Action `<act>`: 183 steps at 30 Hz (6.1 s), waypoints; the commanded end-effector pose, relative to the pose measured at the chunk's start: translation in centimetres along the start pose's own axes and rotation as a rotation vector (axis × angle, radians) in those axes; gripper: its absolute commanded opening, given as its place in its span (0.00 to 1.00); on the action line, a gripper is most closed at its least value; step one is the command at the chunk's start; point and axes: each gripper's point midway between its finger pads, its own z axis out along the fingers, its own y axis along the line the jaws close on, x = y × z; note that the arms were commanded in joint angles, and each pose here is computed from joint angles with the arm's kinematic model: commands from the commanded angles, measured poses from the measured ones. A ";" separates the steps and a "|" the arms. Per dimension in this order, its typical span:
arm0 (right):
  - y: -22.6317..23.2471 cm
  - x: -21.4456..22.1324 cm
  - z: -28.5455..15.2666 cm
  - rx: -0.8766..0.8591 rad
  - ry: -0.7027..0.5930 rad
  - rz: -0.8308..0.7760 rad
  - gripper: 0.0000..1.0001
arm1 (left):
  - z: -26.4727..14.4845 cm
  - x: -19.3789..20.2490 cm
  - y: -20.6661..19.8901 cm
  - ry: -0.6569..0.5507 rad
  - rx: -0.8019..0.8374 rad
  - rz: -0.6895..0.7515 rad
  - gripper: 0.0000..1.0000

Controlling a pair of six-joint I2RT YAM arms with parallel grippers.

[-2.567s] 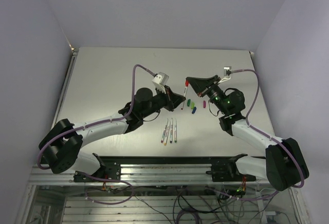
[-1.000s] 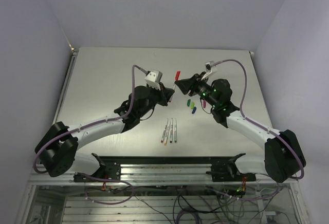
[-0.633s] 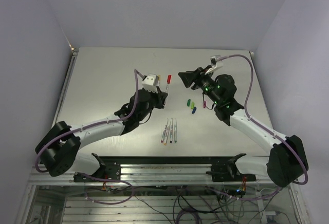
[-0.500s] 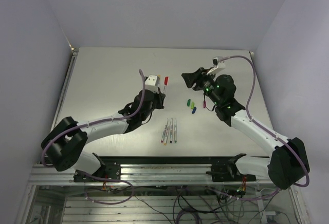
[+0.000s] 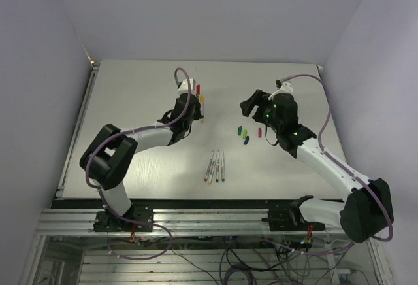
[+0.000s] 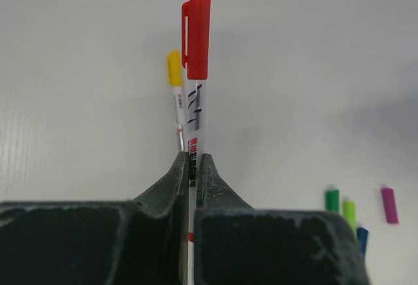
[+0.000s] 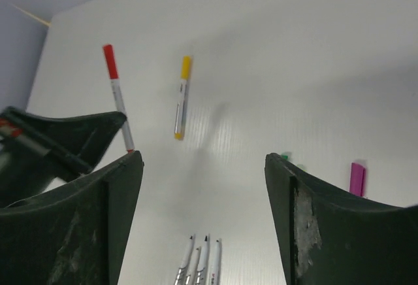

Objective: Insert the pens into the pen caps

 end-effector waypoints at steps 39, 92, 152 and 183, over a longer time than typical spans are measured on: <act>-4.2 -3.4 -2.7 0.182 -0.186 -0.163 0.68 | 8.8 6.2 5.4 0.216 -0.188 -0.036 0.16; -2.8 -3.9 -2.2 0.094 -0.224 -0.109 0.87 | 1.4 4.1 10.4 0.199 -0.511 0.004 0.59; -4.0 -2.6 -1.7 0.142 -0.177 -0.104 0.86 | 10.8 8.1 3.2 0.298 -0.140 0.043 0.26; -5.5 -2.1 -2.6 0.209 -0.179 -0.053 0.90 | 0.1 1.7 1.3 0.155 -0.042 -0.005 0.48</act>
